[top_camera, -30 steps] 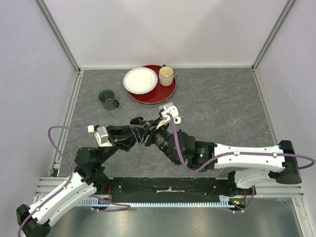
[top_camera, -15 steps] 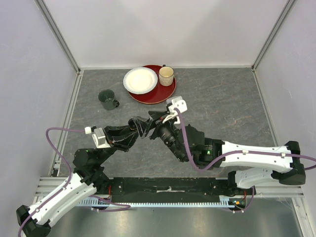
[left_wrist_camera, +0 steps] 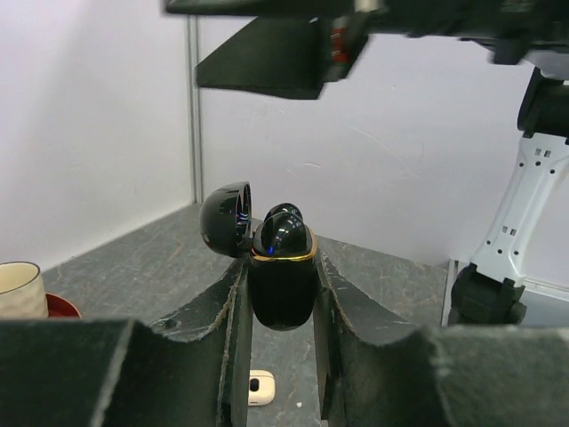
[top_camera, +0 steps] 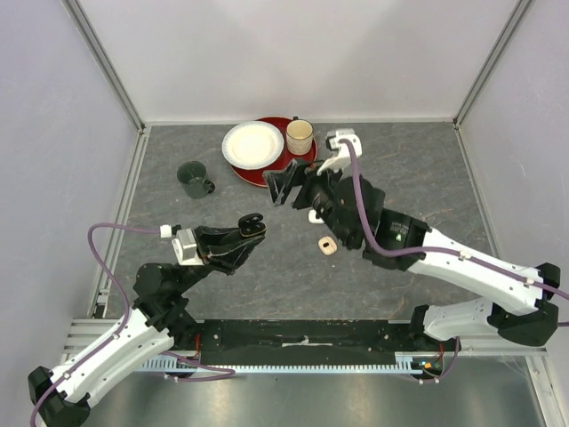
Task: Insert the wireless bluetooth earbuds into the charging case
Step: Close the charging case.
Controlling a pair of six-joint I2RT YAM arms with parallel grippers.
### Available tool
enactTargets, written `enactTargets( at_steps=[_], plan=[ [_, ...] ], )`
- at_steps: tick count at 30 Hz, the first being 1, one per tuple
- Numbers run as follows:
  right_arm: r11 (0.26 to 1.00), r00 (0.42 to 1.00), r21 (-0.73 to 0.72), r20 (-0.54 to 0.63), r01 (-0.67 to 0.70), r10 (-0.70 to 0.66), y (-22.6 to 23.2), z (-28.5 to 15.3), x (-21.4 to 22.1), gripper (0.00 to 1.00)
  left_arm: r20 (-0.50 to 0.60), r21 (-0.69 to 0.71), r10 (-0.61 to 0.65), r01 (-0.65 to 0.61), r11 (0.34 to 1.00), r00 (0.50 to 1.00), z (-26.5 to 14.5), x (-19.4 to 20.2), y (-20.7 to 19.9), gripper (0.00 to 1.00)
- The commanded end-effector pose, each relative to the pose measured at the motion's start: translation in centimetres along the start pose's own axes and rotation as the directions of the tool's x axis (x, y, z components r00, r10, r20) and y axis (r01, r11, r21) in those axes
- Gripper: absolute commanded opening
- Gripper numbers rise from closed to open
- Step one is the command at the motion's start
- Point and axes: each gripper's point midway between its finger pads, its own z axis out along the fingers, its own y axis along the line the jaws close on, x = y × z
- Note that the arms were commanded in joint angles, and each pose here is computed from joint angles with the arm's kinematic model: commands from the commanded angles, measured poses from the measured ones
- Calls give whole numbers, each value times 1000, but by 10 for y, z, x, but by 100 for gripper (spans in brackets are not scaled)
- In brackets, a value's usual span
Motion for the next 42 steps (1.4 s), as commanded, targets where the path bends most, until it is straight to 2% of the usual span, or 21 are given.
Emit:
enactTargets(
  at_steps=[1, 8, 23, 38, 40, 42],
  plan=[
    [997, 973, -60, -228, -49, 34, -8, 10, 34, 83, 15, 82, 1, -2, 997, 1000, 8, -16, -15, 2],
    [994, 942, -86, -334, -66, 33, -13, 15, 58, 83, -65, 157, -10, 20, 987, 998, 11, -3, -26, 2],
    [996, 873, -79, -488, -47, 3, -36, 4, 116, 84, -106, 155, -22, 38, 987, 994, 18, 6, -23, 2],
    [995, 862, -14, -500, -99, 79, -66, -26, 141, 84, -165, 44, -88, 96, 994, 982, 34, 32, -1, 2],
    [995, 871, 44, -482, -89, 99, -80, -25, 144, 84, -184, 14, -116, 120, 993, 976, 36, 39, 4, 2],
    [980, 898, 182, -414, -81, 151, -105, -25, 138, 85, -248, -43, -168, 162, 986, 954, 37, 57, 11, 2]
  ],
)
